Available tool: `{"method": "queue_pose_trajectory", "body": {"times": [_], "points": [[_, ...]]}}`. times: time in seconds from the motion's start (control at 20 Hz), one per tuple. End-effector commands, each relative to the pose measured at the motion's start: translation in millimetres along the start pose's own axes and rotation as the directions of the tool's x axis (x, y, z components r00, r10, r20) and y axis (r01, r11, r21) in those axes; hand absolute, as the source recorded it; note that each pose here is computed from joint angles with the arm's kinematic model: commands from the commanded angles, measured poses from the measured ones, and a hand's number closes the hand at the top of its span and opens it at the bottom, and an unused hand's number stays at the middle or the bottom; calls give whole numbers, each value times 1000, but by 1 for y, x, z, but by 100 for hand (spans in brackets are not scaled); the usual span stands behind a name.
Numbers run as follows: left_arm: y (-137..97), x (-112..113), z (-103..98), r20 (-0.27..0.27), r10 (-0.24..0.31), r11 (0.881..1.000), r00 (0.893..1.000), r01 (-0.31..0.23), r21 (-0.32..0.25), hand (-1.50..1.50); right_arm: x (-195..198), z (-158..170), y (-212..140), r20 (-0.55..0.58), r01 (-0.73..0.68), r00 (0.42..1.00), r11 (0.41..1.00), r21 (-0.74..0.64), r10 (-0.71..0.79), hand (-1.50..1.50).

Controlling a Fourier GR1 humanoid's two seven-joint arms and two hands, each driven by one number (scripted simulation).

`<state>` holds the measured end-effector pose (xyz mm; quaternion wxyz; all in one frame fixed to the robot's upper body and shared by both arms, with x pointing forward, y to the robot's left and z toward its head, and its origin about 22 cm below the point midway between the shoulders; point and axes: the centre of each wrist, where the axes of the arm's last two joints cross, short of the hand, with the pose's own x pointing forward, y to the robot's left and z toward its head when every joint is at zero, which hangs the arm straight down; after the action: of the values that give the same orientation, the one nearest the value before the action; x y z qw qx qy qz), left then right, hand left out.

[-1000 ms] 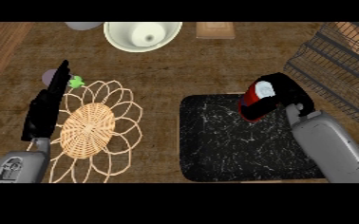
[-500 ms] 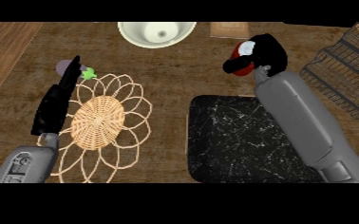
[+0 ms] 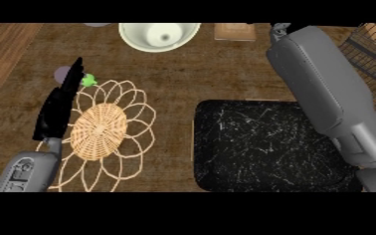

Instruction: Pick the can from the tray and place it in the tiered basket

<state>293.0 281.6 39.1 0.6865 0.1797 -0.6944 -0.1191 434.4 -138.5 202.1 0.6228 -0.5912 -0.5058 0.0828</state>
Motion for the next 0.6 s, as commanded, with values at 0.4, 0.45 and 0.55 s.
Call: {"method": "queue_pose_trajectory", "body": {"times": [0.4, 0.45, 0.55], "points": [[19, -14, 9, -32, 9, 1000, 999, -8, 11, 0, 59, -30, -67, -179, -121, 980, 975, -186, 88, 150], [23, -9, 8, -32, -2, 1000, 999, 3, 29, 0, 49, -32, -65, -174, -81, 984, 978, -193, 47, 150], [4, -15, 17, -33, -6, 999, 999, 7, 31, 0, 38, -59, -88, -158, -35, 987, 980, -194, 4, 150]]}}
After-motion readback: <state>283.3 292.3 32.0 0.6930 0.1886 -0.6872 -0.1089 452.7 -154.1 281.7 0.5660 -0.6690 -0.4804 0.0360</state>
